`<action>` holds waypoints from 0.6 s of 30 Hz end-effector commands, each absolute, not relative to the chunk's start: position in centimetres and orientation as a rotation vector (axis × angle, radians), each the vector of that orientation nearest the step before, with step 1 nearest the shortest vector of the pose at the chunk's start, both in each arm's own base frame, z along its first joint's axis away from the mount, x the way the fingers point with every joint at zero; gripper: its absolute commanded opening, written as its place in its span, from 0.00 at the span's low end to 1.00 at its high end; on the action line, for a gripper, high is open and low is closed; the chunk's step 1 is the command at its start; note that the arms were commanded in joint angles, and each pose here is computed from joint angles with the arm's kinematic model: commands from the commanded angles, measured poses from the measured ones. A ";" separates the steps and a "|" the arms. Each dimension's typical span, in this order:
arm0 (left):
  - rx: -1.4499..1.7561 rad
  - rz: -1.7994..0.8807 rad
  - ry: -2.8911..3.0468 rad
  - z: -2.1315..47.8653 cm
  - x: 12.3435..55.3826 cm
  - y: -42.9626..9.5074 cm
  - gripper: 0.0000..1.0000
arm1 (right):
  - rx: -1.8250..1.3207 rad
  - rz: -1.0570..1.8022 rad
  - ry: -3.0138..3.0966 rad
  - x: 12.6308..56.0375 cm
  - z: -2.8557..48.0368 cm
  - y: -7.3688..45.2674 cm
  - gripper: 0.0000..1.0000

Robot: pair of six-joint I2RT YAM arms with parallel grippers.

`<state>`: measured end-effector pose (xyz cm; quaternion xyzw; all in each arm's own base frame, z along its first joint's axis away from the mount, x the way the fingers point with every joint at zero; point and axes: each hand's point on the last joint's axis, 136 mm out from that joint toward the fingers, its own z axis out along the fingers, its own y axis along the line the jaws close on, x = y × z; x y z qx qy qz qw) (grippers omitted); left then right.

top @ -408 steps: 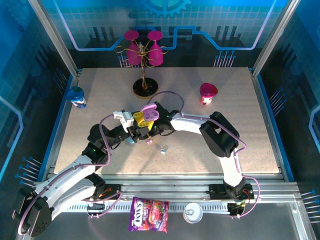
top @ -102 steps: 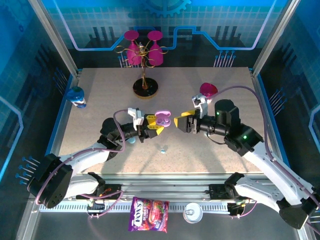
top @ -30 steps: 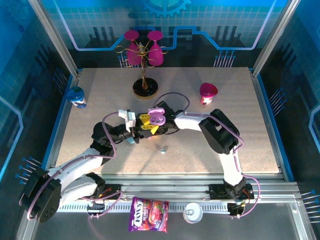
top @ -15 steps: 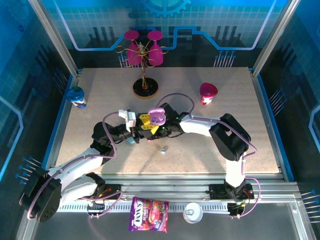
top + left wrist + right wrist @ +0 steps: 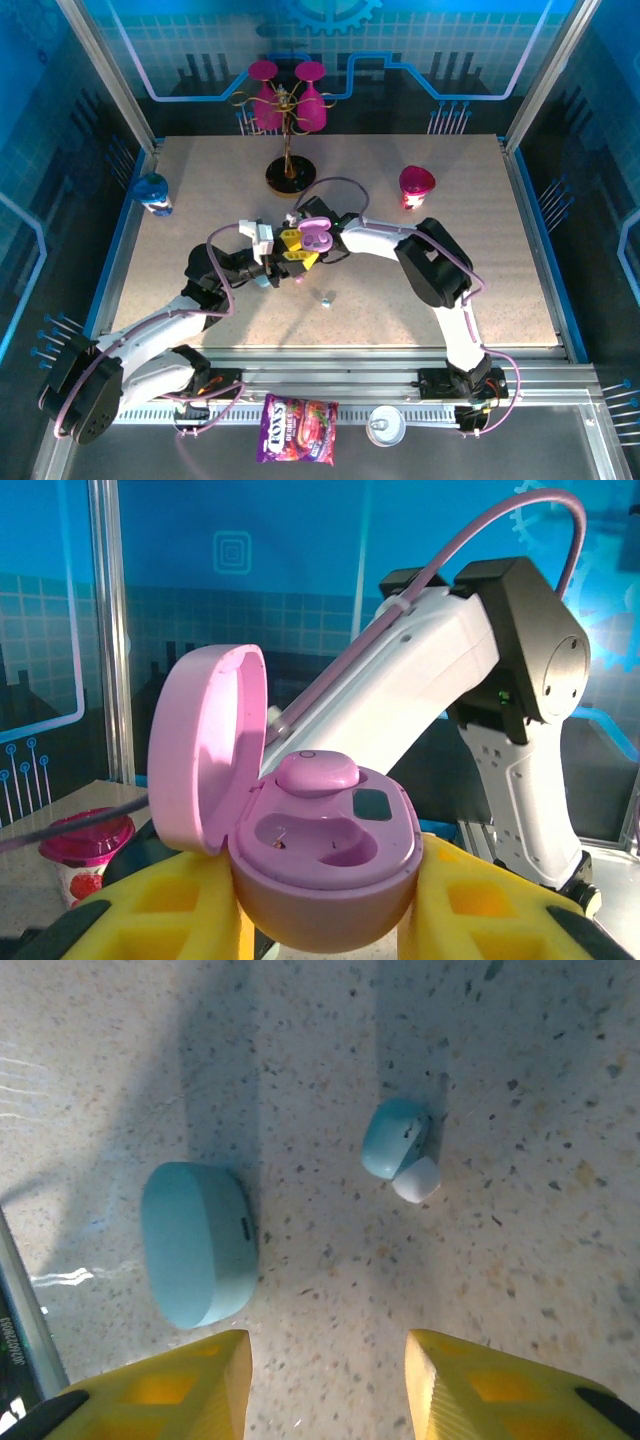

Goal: Insert the wireless bluetooth earbuds into the charging case

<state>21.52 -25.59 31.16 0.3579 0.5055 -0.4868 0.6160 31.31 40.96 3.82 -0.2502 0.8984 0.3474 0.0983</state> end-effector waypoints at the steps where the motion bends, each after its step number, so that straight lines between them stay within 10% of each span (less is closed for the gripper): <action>1: 0.832 -1.112 1.138 31.5 21.0 -25.5 0.29 | -0.782 1.091 2.680 30.2 3.2 41.9 0.44; 18: 0.848 -1.114 1.136 31.6 21.1 -26.2 0.29 | -0.750 1.074 2.696 26.2 4.1 38.3 0.43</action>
